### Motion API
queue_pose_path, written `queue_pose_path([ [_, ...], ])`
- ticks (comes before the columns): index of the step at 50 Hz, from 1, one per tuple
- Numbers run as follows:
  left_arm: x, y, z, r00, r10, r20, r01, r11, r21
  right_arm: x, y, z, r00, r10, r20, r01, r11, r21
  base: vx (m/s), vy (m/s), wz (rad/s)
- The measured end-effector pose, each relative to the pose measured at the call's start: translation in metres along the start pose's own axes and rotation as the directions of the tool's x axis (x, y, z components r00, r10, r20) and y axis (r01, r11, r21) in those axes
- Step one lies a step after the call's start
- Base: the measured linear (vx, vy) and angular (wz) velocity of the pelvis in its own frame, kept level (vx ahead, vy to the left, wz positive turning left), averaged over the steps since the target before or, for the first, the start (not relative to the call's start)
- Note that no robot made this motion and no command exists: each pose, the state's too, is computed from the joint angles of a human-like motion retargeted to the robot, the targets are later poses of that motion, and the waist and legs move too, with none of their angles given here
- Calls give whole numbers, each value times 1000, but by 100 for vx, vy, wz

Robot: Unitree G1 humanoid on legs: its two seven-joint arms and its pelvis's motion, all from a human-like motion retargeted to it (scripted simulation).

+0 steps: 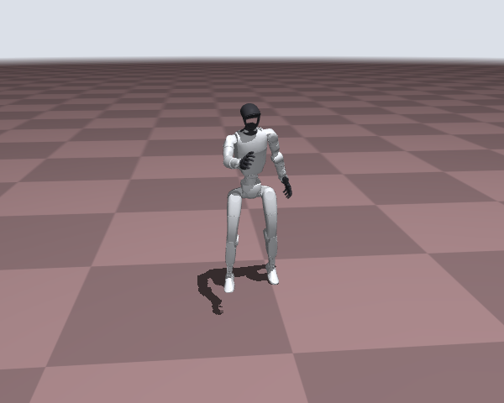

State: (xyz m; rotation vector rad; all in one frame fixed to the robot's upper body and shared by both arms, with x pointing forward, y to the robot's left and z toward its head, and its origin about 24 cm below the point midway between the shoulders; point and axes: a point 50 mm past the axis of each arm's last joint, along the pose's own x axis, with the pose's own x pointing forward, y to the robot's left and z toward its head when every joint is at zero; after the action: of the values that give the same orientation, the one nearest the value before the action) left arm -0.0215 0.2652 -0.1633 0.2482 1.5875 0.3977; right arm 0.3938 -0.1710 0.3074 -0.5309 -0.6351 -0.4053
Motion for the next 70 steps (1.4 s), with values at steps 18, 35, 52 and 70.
queue_pose_path([
  [18, -8, -21, -9, 973, -168, 157, 166, 986, 23, 69, -86, 157, 883, -364, 296, 380, 925, 4, -23, -1, 75],
  [35, -8, -6, -25, 974, -159, 164, 157, 987, 21, 53, -130, -8, 906, -338, -256, 367, 927, 78, -12, 9, 49],
  [52, -23, -43, 69, 882, -173, 438, 206, 978, -29, -16, -103, -88, 961, -130, -246, 102, 987, -123, -1, 7, 6],
  [70, -191, -96, 332, 548, -68, 834, 224, 972, -68, -466, -66, -233, 38, 156, -987, -667, 739, 92, 30, -9, -21],
])
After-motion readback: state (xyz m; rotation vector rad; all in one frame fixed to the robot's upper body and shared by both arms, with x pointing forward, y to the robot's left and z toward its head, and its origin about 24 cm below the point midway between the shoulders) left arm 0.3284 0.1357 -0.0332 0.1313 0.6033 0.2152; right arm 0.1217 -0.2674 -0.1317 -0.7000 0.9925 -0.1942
